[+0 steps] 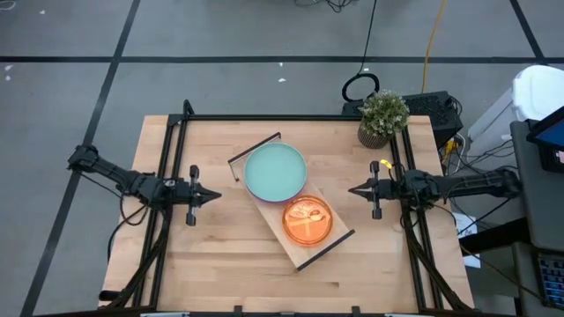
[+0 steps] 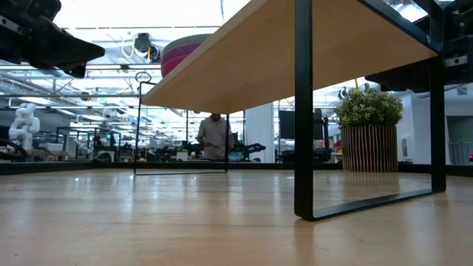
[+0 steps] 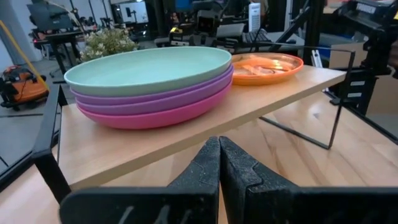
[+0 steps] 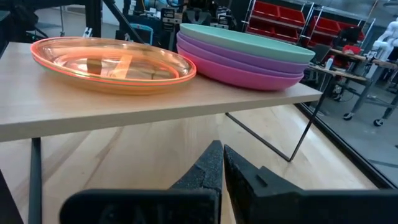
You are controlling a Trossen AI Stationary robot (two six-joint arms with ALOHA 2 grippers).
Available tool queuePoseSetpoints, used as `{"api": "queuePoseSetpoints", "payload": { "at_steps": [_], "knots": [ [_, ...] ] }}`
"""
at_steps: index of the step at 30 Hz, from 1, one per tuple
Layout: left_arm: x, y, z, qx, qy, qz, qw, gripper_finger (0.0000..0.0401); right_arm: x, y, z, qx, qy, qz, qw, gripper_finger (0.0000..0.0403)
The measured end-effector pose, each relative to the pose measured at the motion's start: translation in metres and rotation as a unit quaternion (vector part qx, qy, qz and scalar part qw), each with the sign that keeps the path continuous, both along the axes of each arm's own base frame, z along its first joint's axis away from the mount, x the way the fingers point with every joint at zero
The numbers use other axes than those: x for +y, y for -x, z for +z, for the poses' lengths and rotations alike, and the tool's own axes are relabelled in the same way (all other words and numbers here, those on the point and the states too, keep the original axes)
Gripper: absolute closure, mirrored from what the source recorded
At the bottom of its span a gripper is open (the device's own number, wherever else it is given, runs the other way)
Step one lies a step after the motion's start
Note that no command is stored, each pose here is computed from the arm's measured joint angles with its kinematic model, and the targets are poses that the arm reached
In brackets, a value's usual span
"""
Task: Place and stack plates onto a shelf
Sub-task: Return to Home Position
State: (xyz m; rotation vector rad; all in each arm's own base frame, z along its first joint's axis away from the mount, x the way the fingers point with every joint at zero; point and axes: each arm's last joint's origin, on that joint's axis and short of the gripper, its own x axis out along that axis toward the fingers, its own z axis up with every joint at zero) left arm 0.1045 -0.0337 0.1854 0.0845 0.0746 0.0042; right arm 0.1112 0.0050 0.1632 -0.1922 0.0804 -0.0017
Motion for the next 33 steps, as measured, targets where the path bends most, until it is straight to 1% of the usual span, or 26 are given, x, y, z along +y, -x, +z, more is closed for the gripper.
{"api": "queuePoseSetpoints", "payload": {
  "at_steps": [6, 12, 16, 21, 25, 29, 31, 33],
  "knots": [
    [0.005, 0.011, 0.003, -0.020, -0.002, -0.001, 1.000, 0.0400, 0.000, 0.001, 0.000, -0.001, -0.001, 0.000, 1.000, 0.0403],
    [0.010, 0.019, 0.006, -0.047, -0.022, 0.004, 0.999, 0.0400, 0.000, 0.001, 0.000, 0.000, -0.005, 0.000, 1.000, 0.0403],
    [0.010, 0.018, 0.004, -0.053, -0.024, 0.004, 0.998, 0.0400, 0.000, 0.001, 0.000, -0.002, -0.009, -0.001, 1.000, 0.0403],
    [0.009, 0.012, -0.012, -0.073, -0.026, -0.007, 0.997, 0.0400, 0.000, 0.001, 0.001, -0.006, -0.009, -0.001, 1.000, 0.0403],
    [0.011, 0.011, -0.012, -0.070, -0.026, 0.001, 0.997, 0.0400, 0.000, 0.001, 0.001, -0.006, -0.010, -0.001, 1.000, 0.0403],
    [0.010, 0.011, -0.012, -0.076, -0.064, -0.032, 0.995, 0.0400, 0.000, 0.001, 0.001, -0.008, -0.010, -0.001, 1.000, 0.0403],
    [0.011, 0.011, -0.009, -0.089, -0.069, -0.029, 0.993, 0.0400, 0.000, 0.001, 0.002, -0.010, -0.010, -0.002, 1.000, 0.0403],
    [0.013, 0.011, -0.010, -0.086, -0.071, -0.020, 0.994, 0.0400, 0.000, 0.002, 0.002, -0.010, -0.009, -0.002, 1.000, 0.0403]
  ]
}}
